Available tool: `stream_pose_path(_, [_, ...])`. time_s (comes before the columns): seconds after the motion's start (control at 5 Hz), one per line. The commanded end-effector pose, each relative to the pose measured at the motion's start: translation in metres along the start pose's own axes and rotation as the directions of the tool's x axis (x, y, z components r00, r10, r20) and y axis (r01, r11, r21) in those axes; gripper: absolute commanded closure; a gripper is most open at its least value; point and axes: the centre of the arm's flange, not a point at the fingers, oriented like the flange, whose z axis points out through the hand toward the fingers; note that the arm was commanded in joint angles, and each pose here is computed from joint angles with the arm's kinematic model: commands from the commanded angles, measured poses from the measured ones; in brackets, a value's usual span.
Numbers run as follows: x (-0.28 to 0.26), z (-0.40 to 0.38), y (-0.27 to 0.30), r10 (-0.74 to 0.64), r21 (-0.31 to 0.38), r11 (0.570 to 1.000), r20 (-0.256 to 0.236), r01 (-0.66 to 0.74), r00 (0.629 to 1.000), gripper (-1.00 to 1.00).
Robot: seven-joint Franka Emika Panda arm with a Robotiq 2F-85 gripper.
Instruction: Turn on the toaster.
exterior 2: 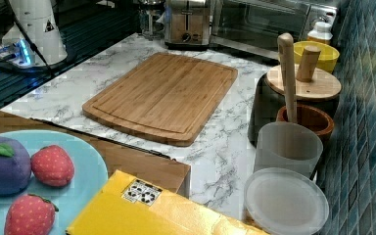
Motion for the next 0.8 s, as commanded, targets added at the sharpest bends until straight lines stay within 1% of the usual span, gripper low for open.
stream_pose_path(0.2, [-0.041,0.01,-0.016,-0.217,0.039,0.974,-0.082,0.221,0.973,1.0])
stream_pose_path(0.4, [-0.069,0.013,-0.03,-0.4,0.072,0.909,-0.123,0.41,0.908,1.0])
stream_pose_path(0.6, [-0.092,0.027,-0.041,-0.558,0.09,0.818,-0.117,0.568,0.822,1.0])
stream_pose_path(0.8, [-0.11,0.046,-0.045,-0.652,0.128,0.737,-0.125,0.663,0.748,1.0])
